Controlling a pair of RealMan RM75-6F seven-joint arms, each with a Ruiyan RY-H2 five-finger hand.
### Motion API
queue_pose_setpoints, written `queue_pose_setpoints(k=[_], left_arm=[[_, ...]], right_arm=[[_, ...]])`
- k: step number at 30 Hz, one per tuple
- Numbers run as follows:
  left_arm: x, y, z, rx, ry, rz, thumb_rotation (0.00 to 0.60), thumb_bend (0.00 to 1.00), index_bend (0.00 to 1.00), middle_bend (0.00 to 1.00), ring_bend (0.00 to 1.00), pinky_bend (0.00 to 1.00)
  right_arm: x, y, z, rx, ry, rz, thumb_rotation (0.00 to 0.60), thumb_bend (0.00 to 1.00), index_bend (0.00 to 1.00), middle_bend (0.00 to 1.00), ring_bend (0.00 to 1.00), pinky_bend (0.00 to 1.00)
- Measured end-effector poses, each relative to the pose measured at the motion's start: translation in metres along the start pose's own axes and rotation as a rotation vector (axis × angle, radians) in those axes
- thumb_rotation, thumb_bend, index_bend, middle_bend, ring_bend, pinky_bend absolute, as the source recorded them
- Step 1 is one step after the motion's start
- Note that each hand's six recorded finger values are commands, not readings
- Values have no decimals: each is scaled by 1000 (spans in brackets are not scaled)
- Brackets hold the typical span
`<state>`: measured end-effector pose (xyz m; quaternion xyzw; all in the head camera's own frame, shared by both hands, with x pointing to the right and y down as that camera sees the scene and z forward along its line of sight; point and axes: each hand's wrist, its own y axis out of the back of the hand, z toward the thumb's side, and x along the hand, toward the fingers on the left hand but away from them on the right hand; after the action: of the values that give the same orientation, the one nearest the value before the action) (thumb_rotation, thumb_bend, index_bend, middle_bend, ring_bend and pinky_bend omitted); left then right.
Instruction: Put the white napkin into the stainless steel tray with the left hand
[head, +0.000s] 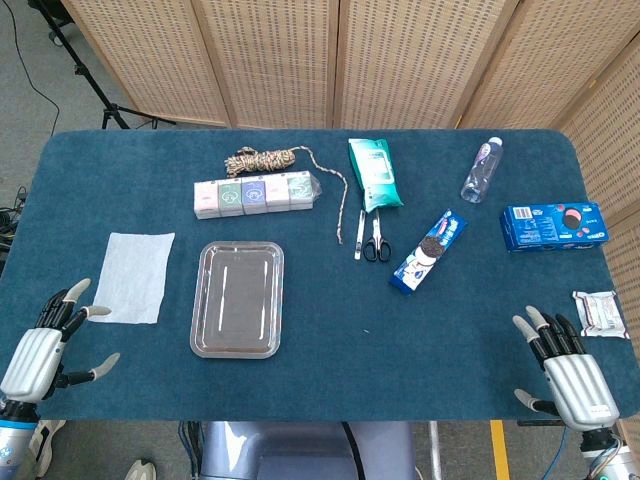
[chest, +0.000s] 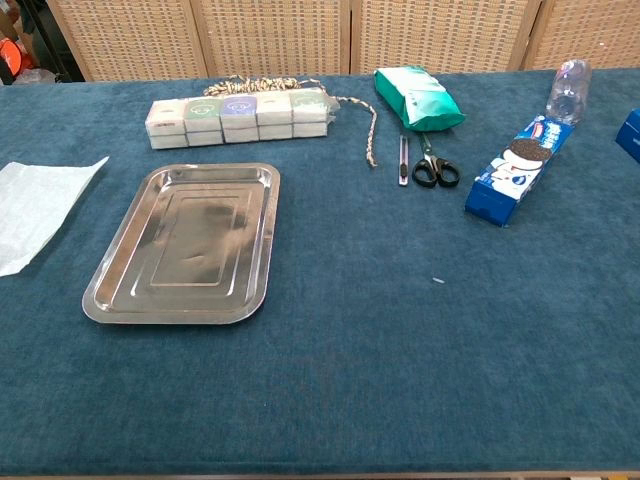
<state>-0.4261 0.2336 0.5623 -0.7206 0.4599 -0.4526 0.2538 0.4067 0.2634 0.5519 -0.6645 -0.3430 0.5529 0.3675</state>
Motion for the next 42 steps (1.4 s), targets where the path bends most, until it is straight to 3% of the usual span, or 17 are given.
queue_pose_setpoints(k=[27, 42], left_arm=[[2, -5, -2, 28, 12, -32, 433, 210, 311, 0, 0, 0], [36, -21, -18, 176, 52, -159, 450, 275, 311, 0, 0, 0]], right_arm=[[2, 4, -3, -10, -9, -12, 600, 0, 0, 0, 0, 0], [5, 10, -4, -25, -5, -38, 600, 0, 0, 0, 0, 0]])
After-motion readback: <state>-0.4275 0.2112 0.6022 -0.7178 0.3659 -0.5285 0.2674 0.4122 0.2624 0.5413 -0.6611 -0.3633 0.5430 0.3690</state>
